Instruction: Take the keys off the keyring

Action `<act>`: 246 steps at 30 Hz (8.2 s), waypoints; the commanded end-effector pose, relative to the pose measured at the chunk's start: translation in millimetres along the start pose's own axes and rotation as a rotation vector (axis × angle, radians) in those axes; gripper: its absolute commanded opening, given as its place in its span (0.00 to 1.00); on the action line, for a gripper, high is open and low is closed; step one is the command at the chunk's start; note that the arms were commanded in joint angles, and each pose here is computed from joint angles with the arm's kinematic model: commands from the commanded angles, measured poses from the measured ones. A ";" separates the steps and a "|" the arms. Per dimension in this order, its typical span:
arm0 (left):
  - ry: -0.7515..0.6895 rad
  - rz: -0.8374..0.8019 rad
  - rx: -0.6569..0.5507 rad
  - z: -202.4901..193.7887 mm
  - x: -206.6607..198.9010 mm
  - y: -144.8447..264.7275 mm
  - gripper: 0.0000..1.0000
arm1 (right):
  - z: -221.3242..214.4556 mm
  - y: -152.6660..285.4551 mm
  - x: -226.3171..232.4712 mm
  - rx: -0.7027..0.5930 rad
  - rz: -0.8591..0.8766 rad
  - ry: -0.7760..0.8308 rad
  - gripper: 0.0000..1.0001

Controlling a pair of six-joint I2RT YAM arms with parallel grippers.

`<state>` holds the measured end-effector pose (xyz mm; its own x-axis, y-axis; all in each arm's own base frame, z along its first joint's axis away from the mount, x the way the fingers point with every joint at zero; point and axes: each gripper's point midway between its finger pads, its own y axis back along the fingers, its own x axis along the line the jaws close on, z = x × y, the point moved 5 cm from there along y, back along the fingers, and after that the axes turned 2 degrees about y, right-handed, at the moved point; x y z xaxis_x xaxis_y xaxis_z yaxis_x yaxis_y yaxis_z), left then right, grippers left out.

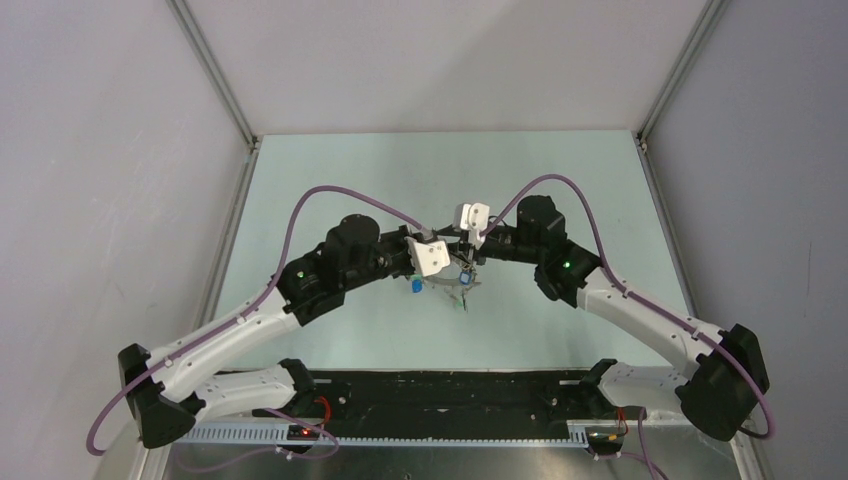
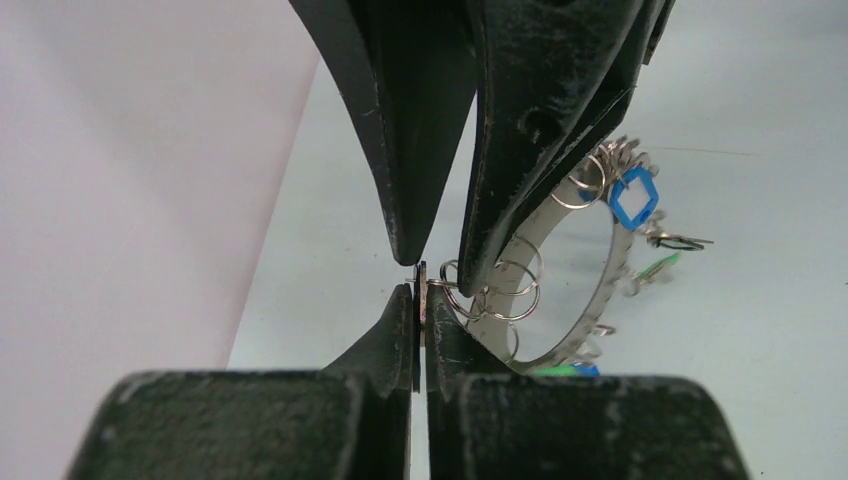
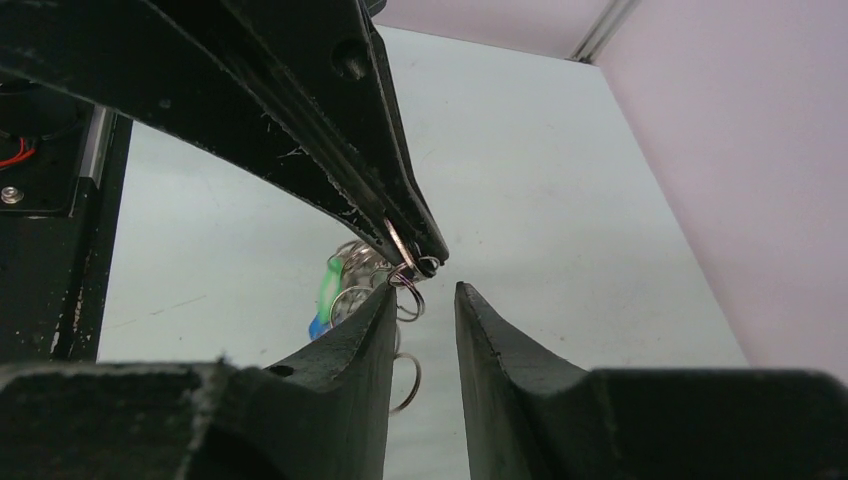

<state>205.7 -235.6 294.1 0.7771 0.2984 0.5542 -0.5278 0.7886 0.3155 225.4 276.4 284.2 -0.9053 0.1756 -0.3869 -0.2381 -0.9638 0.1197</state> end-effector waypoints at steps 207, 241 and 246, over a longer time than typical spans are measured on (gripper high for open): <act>0.048 0.154 -0.079 29.1 27.1 18.5 0.00 | 36.7 34.8 -1.8 -0.235 -0.411 -0.660 0.82; 0.279 0.195 0.380 33.0 32.6 30.5 0.00 | 2.4 -19.4 48.8 -0.154 -0.408 -0.654 0.67; 0.293 0.191 0.381 35.2 32.7 33.4 0.00 | -5.5 -14.1 46.9 -0.104 -0.452 -0.629 0.59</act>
<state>202.5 -217.1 323.4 0.7163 0.5437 0.4374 -0.6861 0.4345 0.5836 182.5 302.6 252.4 -0.7903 0.5585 0.2520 -0.5771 -0.8167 -0.0002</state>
